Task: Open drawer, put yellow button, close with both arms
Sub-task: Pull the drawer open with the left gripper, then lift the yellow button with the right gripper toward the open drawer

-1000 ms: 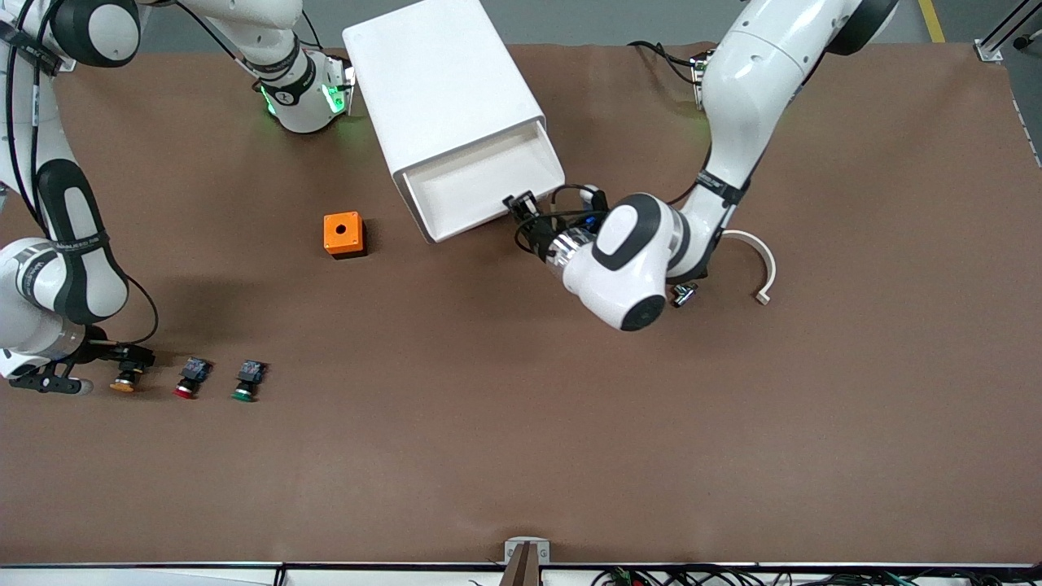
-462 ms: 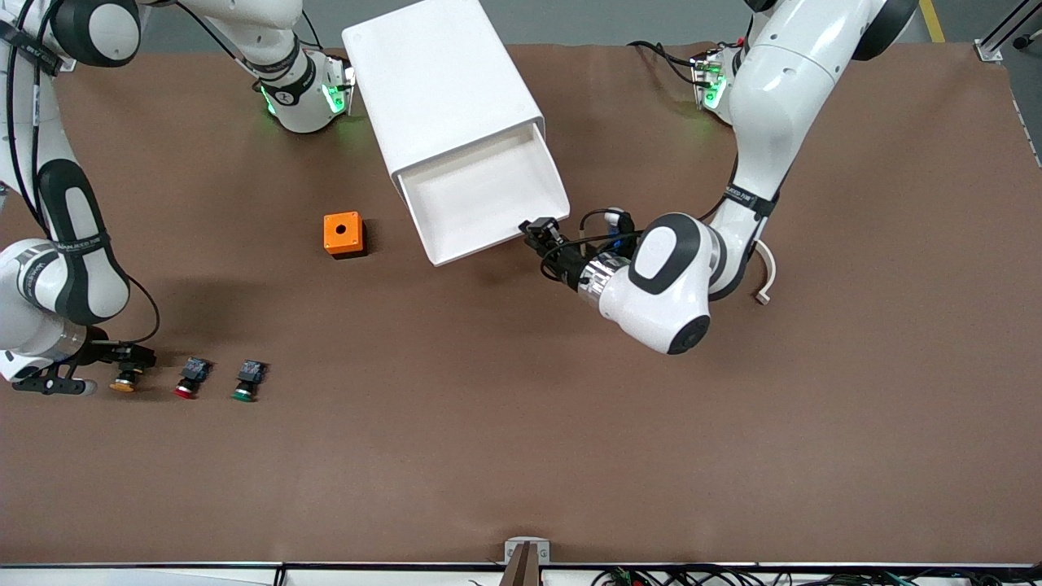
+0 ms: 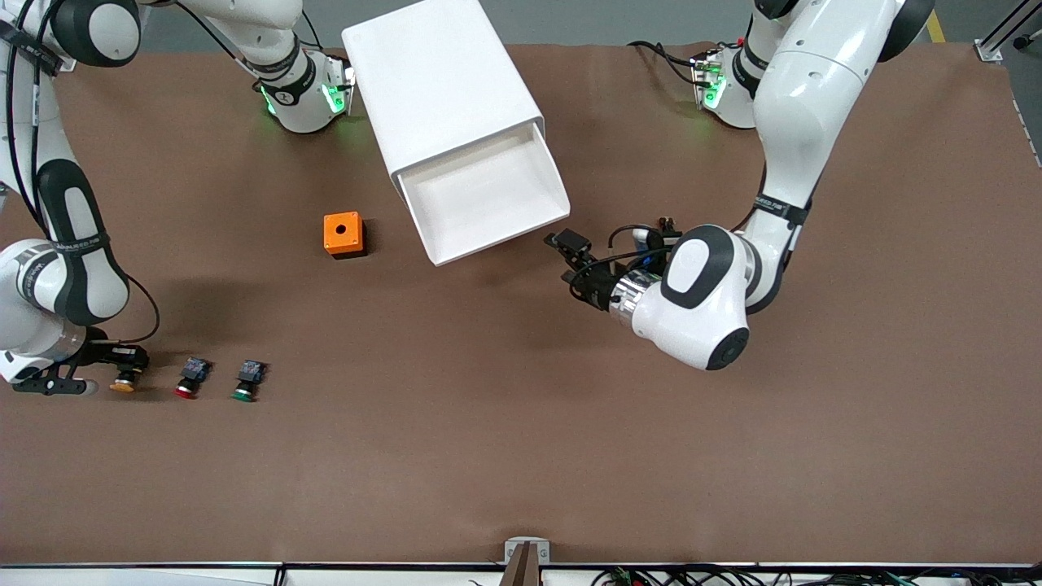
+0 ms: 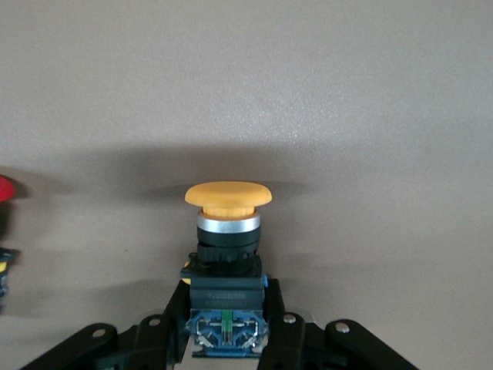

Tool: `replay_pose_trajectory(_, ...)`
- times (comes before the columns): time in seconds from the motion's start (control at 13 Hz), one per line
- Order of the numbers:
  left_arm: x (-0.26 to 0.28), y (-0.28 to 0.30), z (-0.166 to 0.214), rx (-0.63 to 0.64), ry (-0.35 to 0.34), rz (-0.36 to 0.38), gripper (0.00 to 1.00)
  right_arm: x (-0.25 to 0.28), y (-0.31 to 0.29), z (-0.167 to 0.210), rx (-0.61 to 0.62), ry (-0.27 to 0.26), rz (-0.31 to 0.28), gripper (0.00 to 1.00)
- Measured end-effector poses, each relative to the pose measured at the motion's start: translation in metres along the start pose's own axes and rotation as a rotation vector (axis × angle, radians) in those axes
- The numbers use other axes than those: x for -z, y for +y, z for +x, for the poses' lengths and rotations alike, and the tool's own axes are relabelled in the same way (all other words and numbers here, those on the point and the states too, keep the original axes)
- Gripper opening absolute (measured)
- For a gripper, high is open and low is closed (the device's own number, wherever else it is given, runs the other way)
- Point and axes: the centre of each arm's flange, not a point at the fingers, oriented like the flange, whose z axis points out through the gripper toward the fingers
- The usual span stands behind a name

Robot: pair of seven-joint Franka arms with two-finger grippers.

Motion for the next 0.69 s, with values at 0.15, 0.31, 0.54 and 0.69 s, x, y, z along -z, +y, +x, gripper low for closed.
replay_pose_trajectory(0.15, 0.02, 0.009, 0.005, -0.035, 0.048, -0.127, 1.0, 0.01, -0.007, 0.005, -0.016, -0.014, 0.013, 0.41)
replay_pose_trajectory(0.31, 0.039, 0.02, 0.015, -0.119, 0.131, -0.271, 1.0, 0.05, -0.031, 0.017, -0.065, -0.061, 0.032, 0.41)
replay_pose_trajectory(0.54, 0.045, 0.032, 0.024, -0.283, 0.33, -0.456, 1.0, 0.164, -0.111, 0.022, -0.184, -0.148, 0.049, 0.41)
replay_pose_trajectory(0.69, 0.05, 0.032, 0.026, -0.393, 0.427, -0.522, 1.0, 0.242, -0.182, 0.006, -0.282, -0.19, 0.077, 0.41)
